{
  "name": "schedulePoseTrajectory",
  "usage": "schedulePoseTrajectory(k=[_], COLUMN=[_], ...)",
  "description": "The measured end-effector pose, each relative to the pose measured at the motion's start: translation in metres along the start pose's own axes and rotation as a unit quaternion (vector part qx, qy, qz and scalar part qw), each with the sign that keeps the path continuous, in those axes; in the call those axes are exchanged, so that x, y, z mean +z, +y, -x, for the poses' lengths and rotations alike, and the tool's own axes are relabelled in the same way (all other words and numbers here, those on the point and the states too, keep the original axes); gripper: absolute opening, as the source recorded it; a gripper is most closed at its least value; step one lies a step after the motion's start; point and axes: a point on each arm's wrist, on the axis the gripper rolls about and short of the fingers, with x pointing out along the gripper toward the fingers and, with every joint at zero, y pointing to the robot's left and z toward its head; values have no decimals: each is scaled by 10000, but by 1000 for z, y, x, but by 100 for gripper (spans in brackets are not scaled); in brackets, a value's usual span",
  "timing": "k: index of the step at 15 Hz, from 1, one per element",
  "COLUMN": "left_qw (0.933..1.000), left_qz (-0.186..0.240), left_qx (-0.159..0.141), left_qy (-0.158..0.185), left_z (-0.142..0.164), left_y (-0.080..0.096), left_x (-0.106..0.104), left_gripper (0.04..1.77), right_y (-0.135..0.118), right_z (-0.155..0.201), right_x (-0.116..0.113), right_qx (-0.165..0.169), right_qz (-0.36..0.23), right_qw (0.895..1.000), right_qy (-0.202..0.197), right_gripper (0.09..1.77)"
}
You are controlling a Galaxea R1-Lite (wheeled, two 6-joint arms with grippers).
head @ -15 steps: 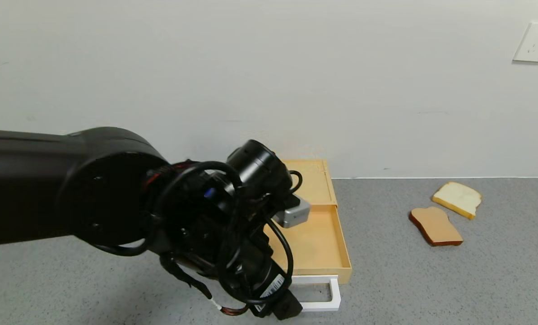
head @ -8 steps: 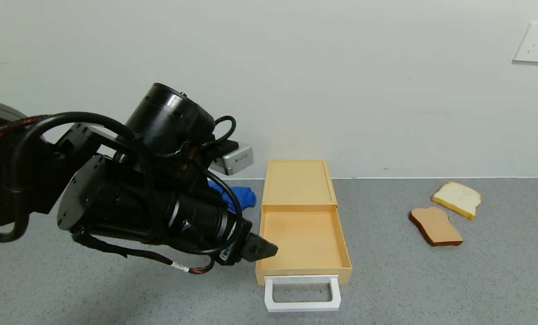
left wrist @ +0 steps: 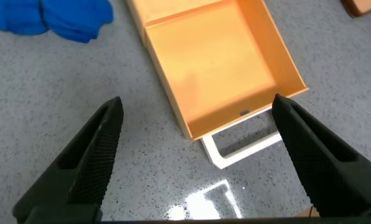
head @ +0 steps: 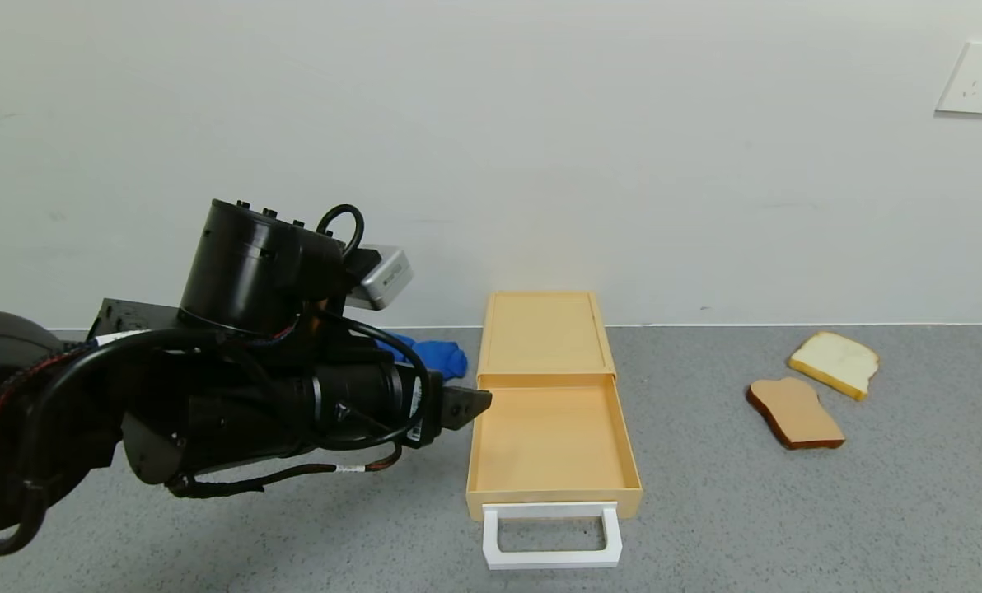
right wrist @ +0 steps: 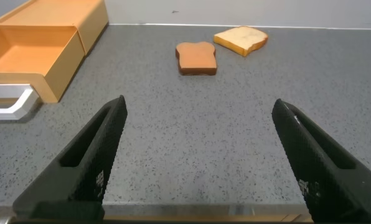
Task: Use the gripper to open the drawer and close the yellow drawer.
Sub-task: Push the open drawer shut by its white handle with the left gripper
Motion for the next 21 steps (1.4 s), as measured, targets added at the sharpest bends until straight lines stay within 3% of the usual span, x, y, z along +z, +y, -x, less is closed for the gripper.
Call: schedulePoseTrajectory(k=[4, 21], left_qw=[9994, 9983], left_qz=[150, 260], left_qx=[319, 372], left_qy=[7, 371], left_z=[0, -5], left_y=[2, -1], left_x=[-3, -12], left_gripper=[172, 172], right_y=[0, 0], right_z=[0, 0], right_x=[0, 0], right_qx=[0, 0], right_qz=[4, 4], right_qw=[10000, 10000], right_qy=[0, 0], right_gripper=[171, 171])
